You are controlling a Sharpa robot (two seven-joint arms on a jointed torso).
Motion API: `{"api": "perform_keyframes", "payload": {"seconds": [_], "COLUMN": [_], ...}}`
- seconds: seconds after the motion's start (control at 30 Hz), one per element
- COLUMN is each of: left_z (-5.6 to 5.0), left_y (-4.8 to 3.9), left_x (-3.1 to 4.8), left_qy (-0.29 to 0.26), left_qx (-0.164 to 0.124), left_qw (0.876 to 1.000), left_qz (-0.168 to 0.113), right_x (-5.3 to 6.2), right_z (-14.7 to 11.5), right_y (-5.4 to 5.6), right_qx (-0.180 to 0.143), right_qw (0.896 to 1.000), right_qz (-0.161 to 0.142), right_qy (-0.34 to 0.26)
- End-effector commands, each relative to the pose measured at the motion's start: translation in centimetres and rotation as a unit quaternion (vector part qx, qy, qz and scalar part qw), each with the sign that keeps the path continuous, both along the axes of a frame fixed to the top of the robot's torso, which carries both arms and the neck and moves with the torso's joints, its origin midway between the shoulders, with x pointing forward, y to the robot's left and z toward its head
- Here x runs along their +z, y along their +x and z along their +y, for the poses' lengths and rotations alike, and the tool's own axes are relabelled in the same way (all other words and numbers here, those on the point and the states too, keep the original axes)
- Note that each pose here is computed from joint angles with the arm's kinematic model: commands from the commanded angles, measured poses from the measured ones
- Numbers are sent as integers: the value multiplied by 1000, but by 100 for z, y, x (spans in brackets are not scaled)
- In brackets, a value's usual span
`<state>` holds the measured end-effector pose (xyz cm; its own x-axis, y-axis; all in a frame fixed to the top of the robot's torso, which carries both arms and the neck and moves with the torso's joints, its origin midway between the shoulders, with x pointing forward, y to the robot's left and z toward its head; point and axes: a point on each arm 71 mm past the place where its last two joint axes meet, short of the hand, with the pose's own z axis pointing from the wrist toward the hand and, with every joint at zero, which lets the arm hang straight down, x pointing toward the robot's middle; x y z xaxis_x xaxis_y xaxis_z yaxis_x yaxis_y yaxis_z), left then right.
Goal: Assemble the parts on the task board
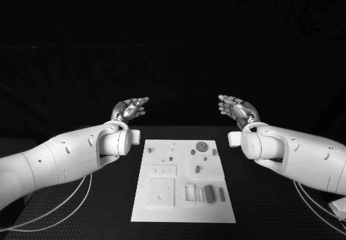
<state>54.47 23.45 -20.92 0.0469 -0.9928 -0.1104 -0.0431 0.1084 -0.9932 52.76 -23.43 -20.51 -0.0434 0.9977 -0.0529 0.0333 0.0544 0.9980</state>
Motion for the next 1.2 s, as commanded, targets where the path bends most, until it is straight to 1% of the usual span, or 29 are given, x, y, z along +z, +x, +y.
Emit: {"api": "perform_keyframes", "payload": {"seconds": [0.03,0.13,0.23,0.33,0.47,0.5,0.57,0.63,0.7,0.73,0.8,0.97,1.1,1.13,1.2], "left_z": [18,89,133,164,173,179,173,159,148,135,106,43,-20,-28,-68], "left_y": [162,277,344,388,400,318,290,254,213,189,149,21,-98,-116,-164], "left_x": [31,96,141,173,182,184,189,200,211,218,230,263,290,294,306], "left_qy": [8,20,27,32,33,31,35,38,41,41,41,35,28,26,24], "left_qx": [-53,-53,-54,-53,-53,-92,-105,-119,-132,-138,-147,-170,-187,-189,-196], "left_qw": [997,997,996,996,996,993,992,991,989,988,987,984,981,981,980], "left_qz": [46,55,60,64,65,65,62,58,53,51,47,41,39,39,38], "right_x": [23,82,123,158,181,244,247,248,249,248,247,240,228,226,226], "right_z": [19,-59,-113,-158,-187,-219,-224,-216,-201,-190,-172,-103,-23,-11,12], "right_y": [125,229,294,343,373,533,543,545,538,530,512,474,430,425,409], "right_qx": [102,120,131,139,145,147,148,153,161,169,178,201,224,227,230], "right_qw": [994,991,989,987,985,928,918,904,888,879,865,826,788,784,767], "right_qz": [45,58,67,74,79,-45,-53,-63,-73,-78,-85,-104,-118,-120,-128], "right_qy": [-12,-25,-35,-43,-49,-340,-365,-394,-423,-440,-461,-516,-561,-566,-585]}}
